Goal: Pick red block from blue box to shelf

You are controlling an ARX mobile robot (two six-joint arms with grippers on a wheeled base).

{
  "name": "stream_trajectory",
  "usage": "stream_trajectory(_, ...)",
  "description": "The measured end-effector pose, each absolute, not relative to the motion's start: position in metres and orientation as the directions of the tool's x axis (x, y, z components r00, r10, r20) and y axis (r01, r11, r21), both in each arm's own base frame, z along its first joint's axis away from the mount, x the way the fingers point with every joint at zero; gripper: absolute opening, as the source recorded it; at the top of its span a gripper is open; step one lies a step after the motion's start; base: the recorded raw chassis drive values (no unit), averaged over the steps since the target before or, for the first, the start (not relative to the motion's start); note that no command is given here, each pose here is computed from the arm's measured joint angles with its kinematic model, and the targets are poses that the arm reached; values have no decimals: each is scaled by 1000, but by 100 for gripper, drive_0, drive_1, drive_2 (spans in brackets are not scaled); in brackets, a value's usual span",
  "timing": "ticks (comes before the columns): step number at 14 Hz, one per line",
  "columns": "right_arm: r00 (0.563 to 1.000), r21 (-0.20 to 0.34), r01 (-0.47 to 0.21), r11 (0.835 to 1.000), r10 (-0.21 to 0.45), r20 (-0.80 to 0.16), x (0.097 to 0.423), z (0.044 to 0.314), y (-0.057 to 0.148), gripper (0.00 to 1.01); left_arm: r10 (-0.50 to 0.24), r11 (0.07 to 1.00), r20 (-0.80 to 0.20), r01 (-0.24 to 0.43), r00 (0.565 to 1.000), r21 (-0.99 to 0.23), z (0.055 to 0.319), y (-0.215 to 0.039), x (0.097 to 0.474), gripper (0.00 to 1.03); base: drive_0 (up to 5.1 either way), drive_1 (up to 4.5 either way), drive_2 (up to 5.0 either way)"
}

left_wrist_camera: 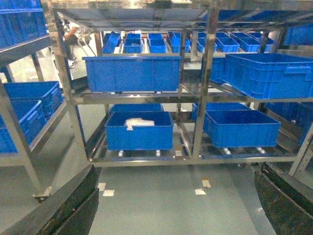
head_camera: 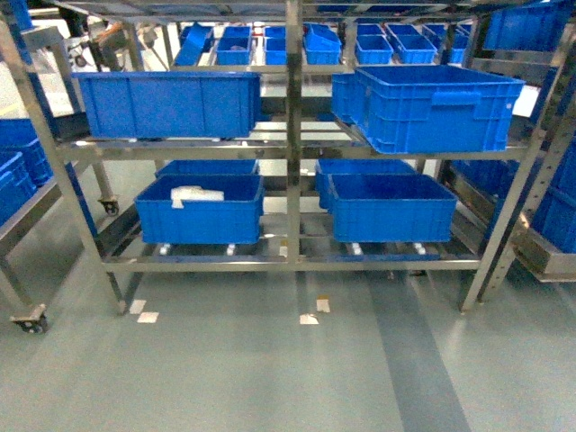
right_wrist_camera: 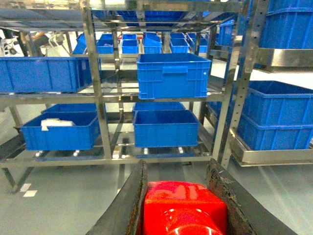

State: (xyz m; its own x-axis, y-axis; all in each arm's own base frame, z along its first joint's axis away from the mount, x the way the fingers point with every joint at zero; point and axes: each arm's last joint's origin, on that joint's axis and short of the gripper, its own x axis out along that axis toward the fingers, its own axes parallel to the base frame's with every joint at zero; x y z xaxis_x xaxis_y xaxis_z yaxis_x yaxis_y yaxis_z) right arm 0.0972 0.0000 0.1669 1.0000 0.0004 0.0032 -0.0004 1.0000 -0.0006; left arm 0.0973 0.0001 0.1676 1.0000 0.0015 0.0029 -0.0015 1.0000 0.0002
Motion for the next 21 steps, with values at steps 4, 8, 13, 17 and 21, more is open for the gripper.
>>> stream_trajectory(4, 1000, -1, -1, 1000, 1, 6, 97, 167, 0, 29, 2, 1000, 3, -2, 1000, 0, 168, 0, 97, 98, -39, -39, -39)
stream_trajectory(8, 1000, -1, -1, 1000, 1, 3, 97, 167, 0, 29, 0, 1000, 3, 0, 1000, 0, 168, 0, 97, 98, 0, 0, 0)
stream_trajectory(13, 1000, -1, 0, 1000, 0, 3, 97, 167, 0, 29, 0, 1000, 3, 0, 1000, 0, 168, 0, 97, 98, 0, 0, 0)
stream_trajectory(17, 1000, -1, -1, 1000, 1, 2, 97, 167, 0, 29, 4, 1000, 2, -4, 1000, 0, 168, 0, 97, 98, 84, 283, -116)
stream_trajectory(21, 1000, -1, 0, 1000, 0, 5, 97, 167, 0, 29, 1, 1000, 4, -1, 1000, 0, 168, 0, 97, 98, 74, 473, -325)
